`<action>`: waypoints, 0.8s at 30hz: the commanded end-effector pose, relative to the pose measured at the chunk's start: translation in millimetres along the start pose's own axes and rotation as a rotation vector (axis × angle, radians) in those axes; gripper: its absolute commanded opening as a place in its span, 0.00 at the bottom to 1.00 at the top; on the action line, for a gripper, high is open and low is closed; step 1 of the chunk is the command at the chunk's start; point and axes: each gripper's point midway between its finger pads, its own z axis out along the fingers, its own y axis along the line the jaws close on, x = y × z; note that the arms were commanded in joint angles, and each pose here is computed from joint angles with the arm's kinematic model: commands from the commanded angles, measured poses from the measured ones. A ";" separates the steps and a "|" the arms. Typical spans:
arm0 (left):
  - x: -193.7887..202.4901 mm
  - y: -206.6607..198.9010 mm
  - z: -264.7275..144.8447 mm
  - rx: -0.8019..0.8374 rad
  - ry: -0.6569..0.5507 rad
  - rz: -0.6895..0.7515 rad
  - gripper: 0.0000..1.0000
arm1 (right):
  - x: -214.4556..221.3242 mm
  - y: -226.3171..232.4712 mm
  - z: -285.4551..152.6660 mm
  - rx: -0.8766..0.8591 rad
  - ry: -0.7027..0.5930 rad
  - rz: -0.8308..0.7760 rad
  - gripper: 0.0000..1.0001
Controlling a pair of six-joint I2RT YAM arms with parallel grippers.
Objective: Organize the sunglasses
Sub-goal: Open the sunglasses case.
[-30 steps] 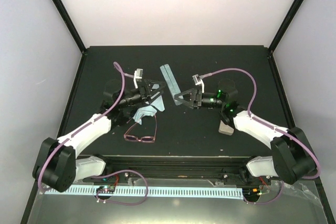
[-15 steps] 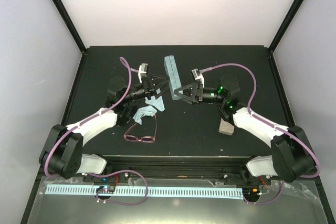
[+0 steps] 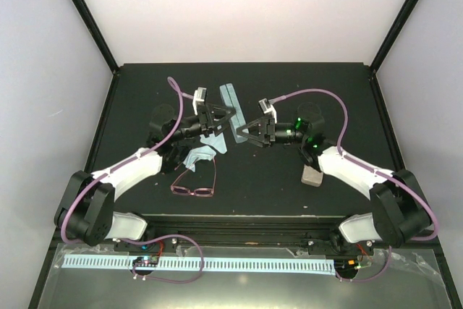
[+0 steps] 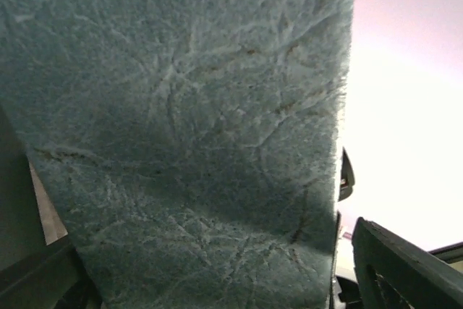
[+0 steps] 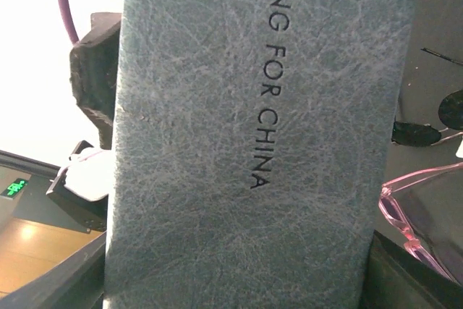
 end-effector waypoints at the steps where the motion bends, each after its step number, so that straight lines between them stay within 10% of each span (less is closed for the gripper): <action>1: -4.8 -18.5 6.1 0.022 0.013 0.110 0.85 | -0.3 0.6 2.5 0.018 0.016 -0.013 0.48; 11: 0.5 -13.3 3.1 -0.038 0.038 0.137 0.69 | -10.9 10.8 -0.8 0.043 -0.044 -0.038 0.87; 24: 6.9 -22.3 -3.2 -0.037 0.055 0.172 0.70 | -25.3 39.8 -13.6 -0.064 -0.180 0.060 0.46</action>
